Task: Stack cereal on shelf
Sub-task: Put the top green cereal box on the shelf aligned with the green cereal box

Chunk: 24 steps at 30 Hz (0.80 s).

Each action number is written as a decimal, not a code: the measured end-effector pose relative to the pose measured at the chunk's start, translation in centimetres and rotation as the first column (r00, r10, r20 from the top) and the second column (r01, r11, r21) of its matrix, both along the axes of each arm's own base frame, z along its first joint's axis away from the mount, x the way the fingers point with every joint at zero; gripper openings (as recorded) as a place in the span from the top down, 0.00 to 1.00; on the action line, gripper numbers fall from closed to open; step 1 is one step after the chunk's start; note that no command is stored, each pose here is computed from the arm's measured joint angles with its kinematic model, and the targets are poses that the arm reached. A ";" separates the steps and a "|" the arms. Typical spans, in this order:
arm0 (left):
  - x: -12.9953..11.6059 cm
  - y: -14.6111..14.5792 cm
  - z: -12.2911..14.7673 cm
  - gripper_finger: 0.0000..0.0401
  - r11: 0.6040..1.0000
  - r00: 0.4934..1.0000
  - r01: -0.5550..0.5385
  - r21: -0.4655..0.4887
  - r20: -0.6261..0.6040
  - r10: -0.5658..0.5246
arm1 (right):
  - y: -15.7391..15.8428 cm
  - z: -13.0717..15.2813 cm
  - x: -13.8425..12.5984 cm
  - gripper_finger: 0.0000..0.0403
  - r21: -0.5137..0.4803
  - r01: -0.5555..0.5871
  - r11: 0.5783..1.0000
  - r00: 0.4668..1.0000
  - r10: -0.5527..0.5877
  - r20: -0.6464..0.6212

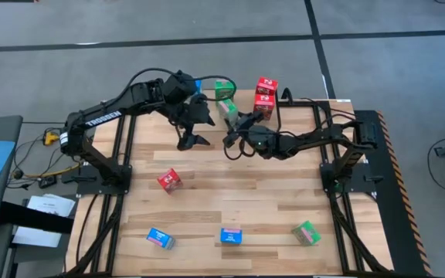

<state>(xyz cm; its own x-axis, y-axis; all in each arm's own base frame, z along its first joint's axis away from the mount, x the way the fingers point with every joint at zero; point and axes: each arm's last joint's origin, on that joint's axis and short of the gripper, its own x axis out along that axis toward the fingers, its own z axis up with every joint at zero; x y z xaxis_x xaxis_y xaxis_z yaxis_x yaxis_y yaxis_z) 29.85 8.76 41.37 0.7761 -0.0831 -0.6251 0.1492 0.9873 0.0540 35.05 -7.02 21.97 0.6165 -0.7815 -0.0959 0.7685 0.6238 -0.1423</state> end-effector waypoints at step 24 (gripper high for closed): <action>2.9 2.5 -6.4 0.17 0.995 0.978 -0.083 0.046 0.196 0.073 | 0.5 0.2 0.2 0.35 0.000 -0.015 1.000 1.000 0.015 0.001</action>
